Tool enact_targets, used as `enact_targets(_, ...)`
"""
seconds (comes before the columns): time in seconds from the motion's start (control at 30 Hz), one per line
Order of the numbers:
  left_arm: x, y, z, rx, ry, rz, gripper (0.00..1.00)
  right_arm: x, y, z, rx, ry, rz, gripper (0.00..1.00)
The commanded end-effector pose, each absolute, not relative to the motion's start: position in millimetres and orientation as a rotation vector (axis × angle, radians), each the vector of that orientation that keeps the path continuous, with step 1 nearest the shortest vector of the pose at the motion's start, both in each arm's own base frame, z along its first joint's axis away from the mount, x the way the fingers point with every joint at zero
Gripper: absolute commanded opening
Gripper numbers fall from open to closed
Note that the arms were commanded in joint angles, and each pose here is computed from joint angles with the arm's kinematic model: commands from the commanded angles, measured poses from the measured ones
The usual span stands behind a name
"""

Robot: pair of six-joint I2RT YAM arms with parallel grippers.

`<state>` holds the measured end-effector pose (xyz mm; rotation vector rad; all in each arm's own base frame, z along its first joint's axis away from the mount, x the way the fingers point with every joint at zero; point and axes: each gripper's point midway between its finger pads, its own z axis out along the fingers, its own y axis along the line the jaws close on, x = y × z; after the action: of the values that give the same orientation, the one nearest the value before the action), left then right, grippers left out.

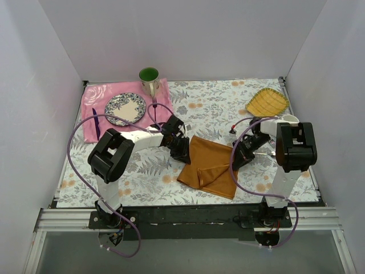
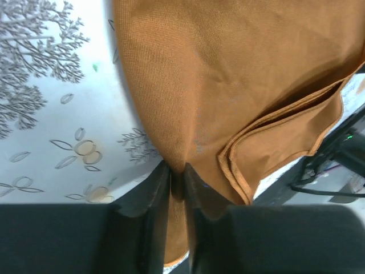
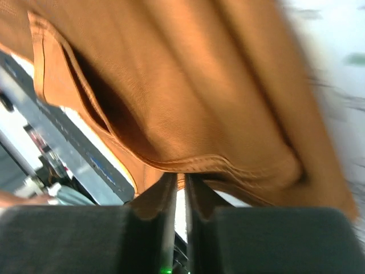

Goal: Fold the napkin into a case and place the utensils inside
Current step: Fold the rectangle-folded napkin at the center of the board.

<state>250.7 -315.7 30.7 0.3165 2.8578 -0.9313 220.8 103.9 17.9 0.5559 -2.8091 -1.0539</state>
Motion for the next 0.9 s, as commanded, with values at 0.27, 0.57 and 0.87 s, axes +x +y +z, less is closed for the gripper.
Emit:
enact_targets(0.27,329.6,-269.5,13.6,0.697,2.735,-0.588,0.00,232.8,106.1,96.3,0.770,-2.762,-1.406,0.50)
enact_targets(0.57,381.4,-277.3,44.4,1.119,2.440,-0.718,0.49,304.4,93.8,88.1,0.727,-3.020,-1.274,0.53)
enact_targets(0.87,369.2,-271.4,123.0,0.963,2.289,-0.919,0.89,376.0,91.3,70.2,0.702,-3.109,-1.182,0.61)
